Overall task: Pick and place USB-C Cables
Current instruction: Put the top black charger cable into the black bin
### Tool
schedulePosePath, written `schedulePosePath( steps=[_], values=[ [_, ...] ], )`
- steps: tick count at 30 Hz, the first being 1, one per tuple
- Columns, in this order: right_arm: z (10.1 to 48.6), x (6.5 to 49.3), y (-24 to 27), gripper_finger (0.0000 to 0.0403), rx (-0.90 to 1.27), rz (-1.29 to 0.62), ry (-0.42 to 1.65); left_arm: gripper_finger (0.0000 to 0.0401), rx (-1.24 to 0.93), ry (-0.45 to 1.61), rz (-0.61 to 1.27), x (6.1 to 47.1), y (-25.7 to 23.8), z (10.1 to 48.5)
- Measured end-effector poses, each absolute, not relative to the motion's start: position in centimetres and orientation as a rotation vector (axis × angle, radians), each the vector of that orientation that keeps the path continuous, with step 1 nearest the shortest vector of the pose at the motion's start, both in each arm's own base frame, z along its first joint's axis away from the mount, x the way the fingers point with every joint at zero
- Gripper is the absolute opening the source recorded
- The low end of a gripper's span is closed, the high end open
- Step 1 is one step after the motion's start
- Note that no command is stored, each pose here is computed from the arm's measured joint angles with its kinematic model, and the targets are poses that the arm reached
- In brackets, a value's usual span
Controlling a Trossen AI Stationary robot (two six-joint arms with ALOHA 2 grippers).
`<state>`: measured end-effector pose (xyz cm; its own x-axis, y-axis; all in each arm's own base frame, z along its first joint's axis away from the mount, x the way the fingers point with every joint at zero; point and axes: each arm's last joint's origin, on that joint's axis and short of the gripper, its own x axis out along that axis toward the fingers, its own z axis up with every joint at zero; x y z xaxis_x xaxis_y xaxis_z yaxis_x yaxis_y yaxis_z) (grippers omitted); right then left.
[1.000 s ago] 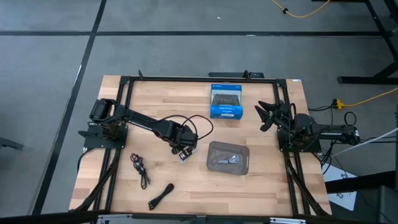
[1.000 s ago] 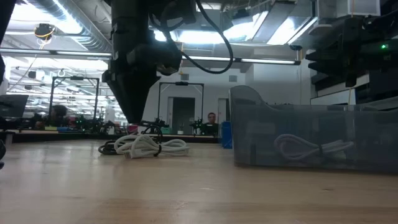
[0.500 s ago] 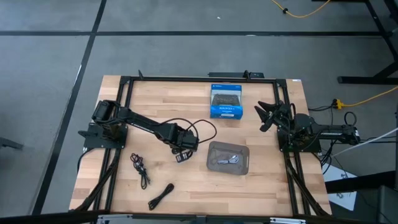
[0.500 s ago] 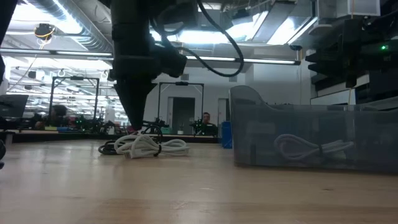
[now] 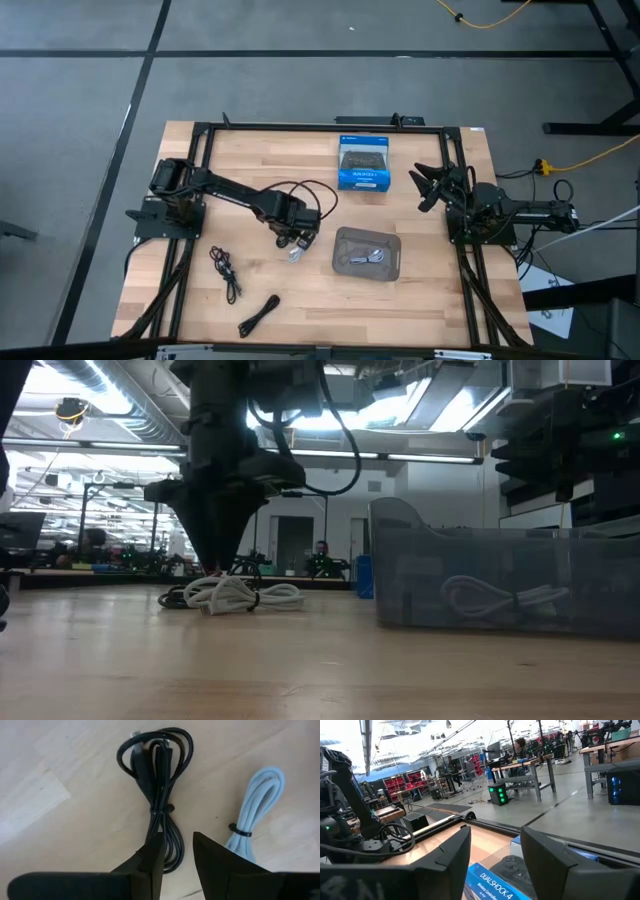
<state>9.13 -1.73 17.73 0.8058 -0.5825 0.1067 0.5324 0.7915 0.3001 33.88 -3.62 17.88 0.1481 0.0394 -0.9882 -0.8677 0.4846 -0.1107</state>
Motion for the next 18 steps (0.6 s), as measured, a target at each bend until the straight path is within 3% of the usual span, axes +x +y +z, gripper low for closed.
schedulePosePath(
  steps=[5, 13, 18],
  values=[
    [17.7, 9.1, -1.7, 0.0177, 0.262, -0.604, -0.198, 0.0096, -0.808, 1.26, 0.759, 33.9, -3.6, 17.9],
    [17.7, 9.1, -1.7, 0.0177, 0.258, -0.604, -0.197, 0.0096, -0.385, 1.351, 0.452, 33.8, -4.5, 17.9],
    [17.7, 9.1, -1.7, 0.0177, 0.257, -0.605, -0.197, 0.0096, -0.35, 1.357, 0.427, 33.7, -4.8, 17.7]
  ],
)
